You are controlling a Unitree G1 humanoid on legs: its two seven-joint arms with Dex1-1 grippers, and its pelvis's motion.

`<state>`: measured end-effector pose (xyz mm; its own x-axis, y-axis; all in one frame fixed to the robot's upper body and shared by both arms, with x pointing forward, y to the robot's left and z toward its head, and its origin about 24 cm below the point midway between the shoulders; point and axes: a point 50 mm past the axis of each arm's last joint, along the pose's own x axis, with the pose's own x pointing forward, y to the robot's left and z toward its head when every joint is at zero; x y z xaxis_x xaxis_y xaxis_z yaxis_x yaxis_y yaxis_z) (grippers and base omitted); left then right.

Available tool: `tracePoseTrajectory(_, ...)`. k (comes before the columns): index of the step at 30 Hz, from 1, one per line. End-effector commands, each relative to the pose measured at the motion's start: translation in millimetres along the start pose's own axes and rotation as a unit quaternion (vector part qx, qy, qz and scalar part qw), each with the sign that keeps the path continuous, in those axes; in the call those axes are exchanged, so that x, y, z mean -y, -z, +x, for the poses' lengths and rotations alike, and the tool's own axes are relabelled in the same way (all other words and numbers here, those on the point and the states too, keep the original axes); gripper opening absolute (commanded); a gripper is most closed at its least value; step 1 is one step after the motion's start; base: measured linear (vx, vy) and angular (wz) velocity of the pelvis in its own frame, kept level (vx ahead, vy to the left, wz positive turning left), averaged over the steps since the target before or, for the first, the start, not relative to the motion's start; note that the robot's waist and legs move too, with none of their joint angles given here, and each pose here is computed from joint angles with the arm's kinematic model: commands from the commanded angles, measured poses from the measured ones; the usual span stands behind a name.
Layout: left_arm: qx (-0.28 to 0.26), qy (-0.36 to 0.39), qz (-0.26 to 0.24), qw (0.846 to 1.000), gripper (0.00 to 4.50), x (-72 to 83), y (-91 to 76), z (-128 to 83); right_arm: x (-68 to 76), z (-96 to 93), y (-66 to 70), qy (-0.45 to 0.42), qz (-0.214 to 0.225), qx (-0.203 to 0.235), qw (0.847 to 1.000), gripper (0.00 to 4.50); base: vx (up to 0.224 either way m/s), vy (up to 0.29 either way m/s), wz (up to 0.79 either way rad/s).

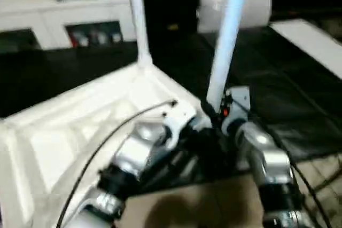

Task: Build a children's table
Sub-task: Rotate leg to tighten

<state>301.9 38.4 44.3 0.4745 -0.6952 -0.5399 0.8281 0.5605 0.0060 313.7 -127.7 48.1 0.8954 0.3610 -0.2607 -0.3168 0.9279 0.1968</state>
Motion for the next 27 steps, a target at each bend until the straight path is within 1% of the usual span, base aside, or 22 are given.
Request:
tracePoseTrajectory(1,0.019,0.027,0.032,0.999,0.00,9.3,-12.6,2,-29.5,6.5,4.8,-0.078,0.005,-0.012,0.997,3.23,0.080,-0.024,0.13)
tracePoseTrajectory(4,0.014,0.021,0.043,0.999,0.00,3.9,-8.7,0,-22.5,2.8,2.1,-0.086,-0.005,0.000,0.996,3.54,0.113,0.034,-0.15)
tracePoseTrajectory(5,0.009,0.023,0.049,0.998,0.00,1.5,-4.9,-3,-16.8,-1.4,0.7,-0.097,-0.019,0.005,0.995,3.63,0.000,0.000,0.00)
tracePoseTrajectory(7,0.006,0.025,0.056,0.998,0.00,0.0,-2.6,-4,-12.6,-4.7,0.0,-0.105,-0.027,0.006,0.994,3.76,0.000,0.000,0.00)
tracePoseTrajectory(9,-0.001,0.034,0.072,0.997,0.00,-3.0,3.1,-8,-2.9,-13.1,-2.9,-0.124,-0.042,0.010,0.991,3.76,0.000,0.000,0.00)
tracePoseTrajectory(10,-0.005,0.044,0.080,0.996,0.00,-4.6,6.9,-11,3.2,-19.2,-5.3,-0.140,-0.051,0.011,0.989,3.95,0.000,0.000,0.00)
tracePoseTrajectory(11,-0.007,0.048,0.085,0.995,0.00,-5.6,8.4,-12,6.2,-21.9,-6.4,-0.147,-0.057,0.011,0.987,3.95,0.000,0.000,0.00)
tracePoseTrajectory(13,-0.016,0.062,0.097,0.993,0.00,-9.7,14.3,-18,15.7,-33.0,-10.5,-0.181,-0.087,0.006,0.980,4.10,0.000,0.000,0.00)
tracePoseTrajectory(14,-0.018,0.064,0.098,0.993,0.00,-10.3,15.2,-18,16.7,-34.6,-10.9,-0.187,-0.092,0.004,0.978,4.26,0.000,0.000,0.00)
tracePoseTrajectory(15,-0.022,0.076,0.109,0.991,0.00,-12.6,18.1,-22,21.3,-40.9,-12.4,-0.209,-0.110,-0.004,0.972,4.37,0.000,0.000,0.00)
tracePoseTrajectory(16,-0.022,0.079,0.113,0.990,0.00,-13.1,18.7,-22,22.5,-42.4,-12.7,-0.214,-0.114,-0.008,0.970,4.37,0.000,0.000,0.00)
tracePoseTrajectory(18,-0.031,0.104,0.132,0.985,0.00,-15.7,23.2,-28,29.6,-50.0,-15.1,-0.243,-0.139,-0.023,0.960,4.37,0.000,0.000,0.00)
tracePoseTrajectory(19,-0.040,0.125,0.146,0.980,0.00,-18.1,27.1,-32,34.8,-56.0,-17.7,-0.271,-0.159,-0.033,0.949,4.37,0.000,0.000,0.00)
tracePoseTrajectory(20,-0.041,0.131,0.149,0.979,0.00,-18.3,27.7,-33,35.4,-57.3,-18.0,-0.279,-0.160,-0.035,0.946,4.37,0.000,0.000,0.00)
tracePoseTrajectory(21,-0.045,0.150,0.159,0.975,0.00,-19.0,29.9,-36,36.8,-61.5,-19.0,-0.309,-0.165,-0.043,0.936,4.37,0.000,0.000,0.00)
tracePoseTrajectory(22,-0.047,0.158,0.163,0.973,0.00,-19.3,30.7,-37,37.2,-63.2,-19.3,-0.321,-0.166,-0.046,0.931,4.04,0.000,0.000,0.00)
tracePoseTrajectory(23,-0.053,0.170,0.179,0.968,0.00,-19.8,32.6,-40,38.2,-65.1,-19.2,-0.337,-0.170,-0.055,0.924,4.04,0.000,0.000,0.00)
tracePoseTrajectory(25,-0.061,0.188,0.202,0.959,0.00,-20.6,35.3,-43,39.5,-67.0,-19.3,-0.356,-0.175,-0.068,0.915,4.03,0.000,0.000,0.00)
tracePoseTrajectory(26,-0.061,0.188,0.202,0.959,0.00,-20.6,35.3,-43,39.5,-67.0,-19.3,-0.356,-0.175,-0.068,0.915,3.76,0.000,0.000,0.00)
tracePoseTrajectory(27,-0.066,0.219,0.220,0.948,0.00,-18.7,38.1,-47,39.6,-67.9,-18.9,-0.375,-0.178,-0.085,0.906,3.63,0.000,0.000,0.00)
